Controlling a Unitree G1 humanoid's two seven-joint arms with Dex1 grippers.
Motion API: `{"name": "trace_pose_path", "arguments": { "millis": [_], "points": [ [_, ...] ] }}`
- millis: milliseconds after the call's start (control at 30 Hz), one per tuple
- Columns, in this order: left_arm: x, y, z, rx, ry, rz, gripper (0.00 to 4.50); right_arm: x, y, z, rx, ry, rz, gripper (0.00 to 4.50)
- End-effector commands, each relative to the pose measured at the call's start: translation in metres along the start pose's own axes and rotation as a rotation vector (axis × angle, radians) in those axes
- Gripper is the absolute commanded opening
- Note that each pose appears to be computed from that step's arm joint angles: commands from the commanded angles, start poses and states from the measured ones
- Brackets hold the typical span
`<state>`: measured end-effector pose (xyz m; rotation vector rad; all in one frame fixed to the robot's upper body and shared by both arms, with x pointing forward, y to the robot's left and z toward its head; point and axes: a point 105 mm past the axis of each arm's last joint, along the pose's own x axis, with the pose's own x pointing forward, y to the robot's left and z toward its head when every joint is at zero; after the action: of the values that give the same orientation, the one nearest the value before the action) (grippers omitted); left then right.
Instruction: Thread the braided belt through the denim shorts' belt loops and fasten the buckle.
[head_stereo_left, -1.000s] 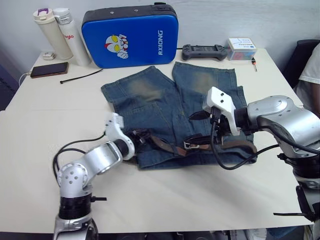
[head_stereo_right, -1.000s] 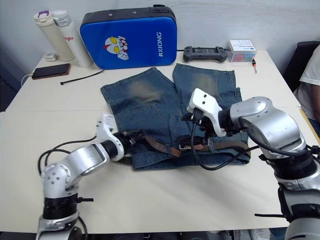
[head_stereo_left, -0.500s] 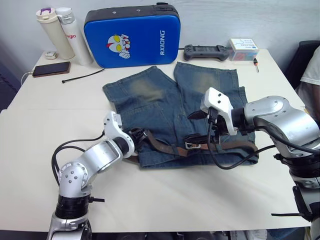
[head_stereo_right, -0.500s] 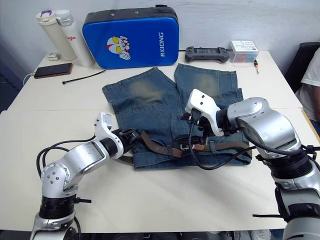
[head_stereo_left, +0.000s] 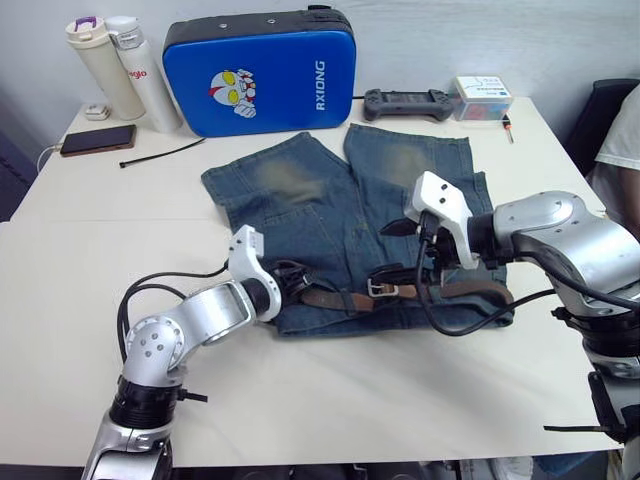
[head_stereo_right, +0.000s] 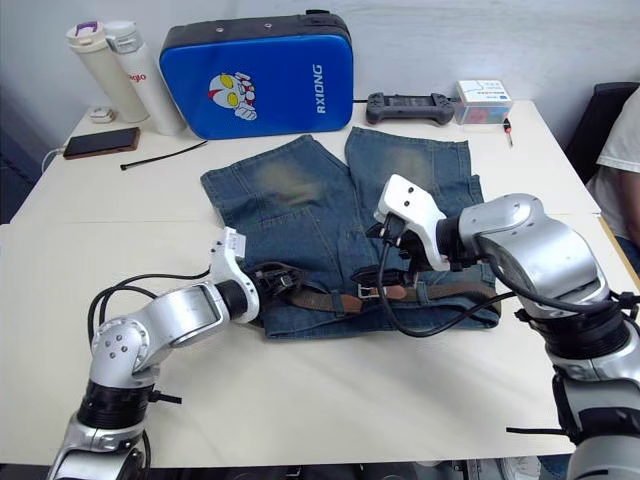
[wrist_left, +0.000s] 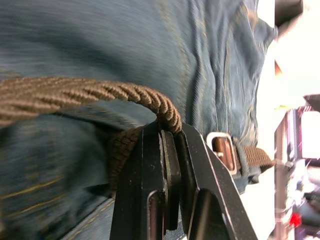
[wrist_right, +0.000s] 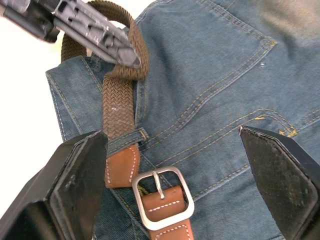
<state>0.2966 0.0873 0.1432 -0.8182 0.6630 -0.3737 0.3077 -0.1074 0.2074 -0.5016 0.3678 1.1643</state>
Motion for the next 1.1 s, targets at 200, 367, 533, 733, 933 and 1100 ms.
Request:
{"name": "trace_pose_path", "arguments": {
  "millis": [200,367,533,733,933,1100],
  "points": [
    [-0.020,-0.011,-0.028,-0.178,-0.012,-0.030,0.02,-0.004,0.000,0.011,-0.046,-0.037,-0.028,4.50],
    [-0.016,-0.012,-0.026,-0.219,-0.014,-0.041,0.02,-0.001,0.000,0.015,-0.051,-0.043,-0.024,4.50],
    [-0.002,-0.025,-0.024,-0.123,0.036,-0.093,0.02,-0.001,0.000,0.016,-0.053,-0.042,-0.032,4.50],
    [0.000,-0.037,-0.023,-0.045,0.068,-0.178,0.02,-0.008,0.001,0.011,-0.052,-0.020,-0.041,4.50],
    [-0.005,-0.037,-0.034,0.079,0.137,-0.222,0.02,-0.014,0.002,0.006,-0.049,-0.002,-0.049,4.50],
    [-0.019,-0.027,-0.022,0.202,0.133,-0.230,1.43,-0.018,0.003,0.001,-0.052,0.019,-0.045,4.50]
  ]
}}
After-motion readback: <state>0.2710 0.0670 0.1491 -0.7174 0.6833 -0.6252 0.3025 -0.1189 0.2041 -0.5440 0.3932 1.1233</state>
